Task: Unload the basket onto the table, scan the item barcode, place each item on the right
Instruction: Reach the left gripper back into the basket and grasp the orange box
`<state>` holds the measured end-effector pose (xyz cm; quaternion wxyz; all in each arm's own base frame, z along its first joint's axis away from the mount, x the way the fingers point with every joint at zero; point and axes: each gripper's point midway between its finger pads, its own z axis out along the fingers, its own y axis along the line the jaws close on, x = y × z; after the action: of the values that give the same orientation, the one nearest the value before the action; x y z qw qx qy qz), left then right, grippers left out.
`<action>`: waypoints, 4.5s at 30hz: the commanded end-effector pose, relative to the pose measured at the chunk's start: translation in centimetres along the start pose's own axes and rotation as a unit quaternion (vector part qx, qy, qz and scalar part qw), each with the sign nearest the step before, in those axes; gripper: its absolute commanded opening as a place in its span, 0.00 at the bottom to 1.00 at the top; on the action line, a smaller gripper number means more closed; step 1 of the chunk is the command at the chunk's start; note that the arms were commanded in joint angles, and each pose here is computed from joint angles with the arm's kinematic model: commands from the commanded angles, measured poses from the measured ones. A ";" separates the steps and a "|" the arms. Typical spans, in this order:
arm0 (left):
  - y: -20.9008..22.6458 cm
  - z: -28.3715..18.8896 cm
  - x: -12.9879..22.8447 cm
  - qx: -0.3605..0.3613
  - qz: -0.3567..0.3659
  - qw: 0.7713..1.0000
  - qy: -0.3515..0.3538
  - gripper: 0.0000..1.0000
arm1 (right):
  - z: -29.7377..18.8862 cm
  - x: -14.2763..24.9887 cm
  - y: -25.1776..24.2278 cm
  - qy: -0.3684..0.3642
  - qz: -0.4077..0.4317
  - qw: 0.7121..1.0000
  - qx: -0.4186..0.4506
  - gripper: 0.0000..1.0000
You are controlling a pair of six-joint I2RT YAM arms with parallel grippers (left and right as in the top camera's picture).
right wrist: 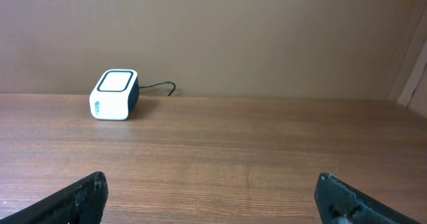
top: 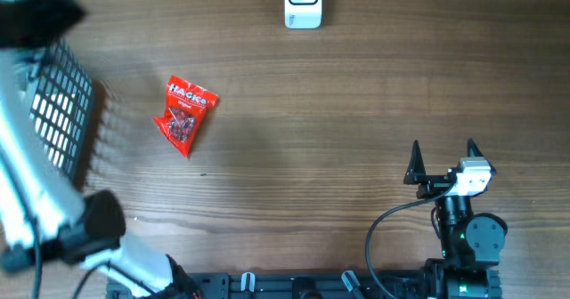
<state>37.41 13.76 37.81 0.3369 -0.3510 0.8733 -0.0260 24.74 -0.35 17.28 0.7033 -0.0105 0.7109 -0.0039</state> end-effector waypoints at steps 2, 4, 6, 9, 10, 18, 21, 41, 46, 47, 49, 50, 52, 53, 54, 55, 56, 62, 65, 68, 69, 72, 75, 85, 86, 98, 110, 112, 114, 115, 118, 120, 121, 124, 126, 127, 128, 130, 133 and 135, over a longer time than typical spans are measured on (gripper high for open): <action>8.0 -1.8 -3.2 -0.063 -0.097 0.992 -0.048 1.00 | 0.0 -0.1 -0.4 -0.004 -0.002 1.000 0.011 1.00; 10.9 -0.8 -3.6 -0.089 -0.125 0.987 -0.040 1.00 | 0.0 -0.1 -0.4 -0.004 -0.002 1.000 0.011 1.00; 13.7 0.6 -3.5 -0.112 -0.151 0.982 -0.023 1.00 | 0.0 -0.1 -0.4 -0.004 -0.003 1.000 0.011 1.00; 17.1 3.2 -3.2 -0.138 -0.181 0.974 0.007 1.00 | 0.0 -0.1 -0.4 -0.004 -0.002 1.000 0.011 1.00; 18.0 4.2 -3.1 -0.143 -0.188 0.972 0.019 1.00 | 0.0 -0.1 -0.4 -0.004 -0.002 1.000 0.011 1.00; 21.4 12.7 -0.8 -0.164 -0.196 0.959 0.118 0.99 | 0.0 -0.1 -0.4 -0.004 -0.002 1.000 0.011 1.00; 23.1 15.2 0.1 -0.188 -0.198 0.952 0.140 1.00 | 0.0 -0.1 -0.4 -0.004 -0.002 1.000 0.011 1.00; 27.7 25.7 6.1 -0.222 -0.160 0.927 0.258 1.00 | 0.0 -0.1 -0.4 -0.004 -0.002 1.000 0.011 1.00; 27.7 25.8 6.3 -0.220 -0.155 0.927 0.262 0.97 | 0.0 -0.1 -0.4 -0.004 -0.002 1.000 0.011 1.00; 27.7 25.8 6.3 -0.220 -0.156 0.926 0.264 0.93 | 0.0 -0.1 -0.4 -0.004 -0.003 1.000 0.011 1.00; 27.7 25.7 6.5 -0.221 -0.156 0.925 0.268 0.81 | 0.0 -0.1 -0.4 -0.004 -0.002 1.000 0.011 1.00; 27.7 25.6 6.6 -0.221 -0.156 0.924 0.270 0.72 | 0.0 -0.1 -0.4 -0.004 -0.002 1.000 0.011 1.00; 27.6 25.5 6.8 -0.222 -0.157 0.923 0.274 0.58 | 0.0 -0.1 -0.4 -0.004 -0.002 1.000 0.011 1.00; 27.6 25.4 6.9 -0.222 -0.157 0.922 0.276 0.53 | 0.0 -0.1 -0.4 -0.004 -0.002 1.000 0.011 0.99; 27.6 25.3 7.0 -0.222 -0.157 0.921 0.279 0.47 | 0.0 -0.1 -0.4 -0.004 -0.002 1.000 0.011 1.00; 27.6 25.2 7.1 -0.223 -0.157 0.920 0.282 0.41 | 0.0 -0.1 -0.4 -0.004 -0.002 1.000 0.011 0.99; 27.6 25.2 7.2 -0.223 -0.158 0.919 0.285 0.35 | 0.0 -0.1 -0.4 -0.004 -0.002 1.000 0.011 1.00; 27.4 24.6 7.9 -0.225 -0.159 0.913 0.301 0.06 | 0.0 -0.1 -0.4 -0.004 -0.003 1.000 0.011 1.00; 27.4 24.3 8.2 -0.227 -0.159 0.910 0.309 0.11 | 0.0 -0.1 -0.4 -0.004 -0.003 1.000 0.011 1.00; 27.3 24.0 8.7 -0.227 -0.158 0.906 0.321 0.44 | 0.0 -0.1 -0.4 -0.004 -0.002 1.000 0.011 0.99; 27.3 23.8 8.8 -0.227 -0.155 0.905 0.325 0.55 | 0.0 -0.1 -0.4 -0.004 -0.002 1.000 0.011 1.00; 27.2 23.2 8.8 -0.227 -0.146 0.905 0.329 0.85 | 0.0 -0.1 -0.4 -0.004 -0.002 1.000 0.011 1.00; 26.8 22.0 7.8 -0.226 -0.145 0.911 0.313 0.97 | 0.0 -0.1 -0.4 -0.004 -0.003 1.000 0.011 1.00; 22.0 17.4 3.6 -0.138 -0.067 0.957 0.245 1.00 | 0.0 -0.1 -0.4 -0.004 -0.002 1.000 0.011 1.00; 20.3 17.7 4.0 -0.091 -0.032 0.961 0.260 1.00 | 0.0 -0.1 -0.4 -0.004 -0.002 1.000 0.011 1.00; 22.8 21.1 8.6 -0.156 0.003 0.934 0.322 1.00 | 0.0 -0.1 -0.4 -0.004 -0.002 1.000 0.011 1.00; 25.4 22.6 9.1 -0.185 -0.005 0.932 0.313 1.00 | 0.0 -0.1 -0.4 -0.004 -0.002 1.000 0.011 1.00; 25.6 23.5 9.9 -0.184 -0.005 0.930 0.318 1.00 | 0.0 -0.1 -0.4 -0.004 -0.002 1.000 0.011 1.00; 25.9 24.2 10.5 -0.184 -0.003 0.930 0.319 1.00 | 0.0 -0.1 -0.4 -0.004 -0.003 1.000 0.011 1.00; 26.0 24.4 10.7 -0.184 -0.003 0.930 0.318 1.00 | 0.0 -0.1 -0.4 -0.004 -0.002 1.000 0.011 1.00; 26.0 24.9 10.5 -0.181 0.000 0.933 0.313 1.00 | 0.0 -0.1 -0.4 -0.004 -0.002 1.000 0.011 1.00; 26.0 25.0 10.4 -0.181 0.001 0.934 0.308 1.00 | 0.0 -0.1 -0.4 -0.004 -0.002 1.000 0.011 1.00; 26.0 25.1 10.3 -0.181 0.001 0.935 0.306 0.93 | 0.0 -0.1 -0.4 -0.004 -0.002 1.000 0.011 0.99; 26.1 25.3 10.0 -0.181 0.002 0.937 0.299 0.60 | 0.0 -0.1 -0.4 -0.004 -0.002 1.000 0.011 1.00; 26.1 25.5 9.7 -0.181 0.003 0.939 0.292 0.47 | 0.0 -0.1 -0.4 -0.004 -0.003 1.000 0.011 1.00; 26.1 25.5 9.6 -0.181 0.003 0.939 0.291 0.46 | 0.0 -0.1 -0.4 -0.004 -0.002 1.000 0.011 1.00; 26.1 25.5 9.6 -0.181 0.003 0.940 0.290 0.46 | 0.0 -0.1 -0.4 -0.004 -0.002 1.000 0.011 1.00; 26.1 25.6 9.6 -0.181 0.003 0.940 0.289 0.40 | 0.0 -0.1 -0.4 -0.004 -0.002 1.000 0.011 1.00; 26.1 25.5 9.6 -0.181 0.003 0.940 0.290 0.17 | 0.0 -0.1 -0.4 -0.004 -0.002 1.000 0.011 1.00; 26.0 25.4 9.5 -0.181 0.001 0.940 0.288 0.04 | 0.0 -0.1 -0.4 -0.004 -0.002 1.000 0.011 1.00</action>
<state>32.40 32.18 5.63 0.0033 -0.3829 0.9233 0.0308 24.74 -0.35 17.28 0.7033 -0.0105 0.7109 -0.0039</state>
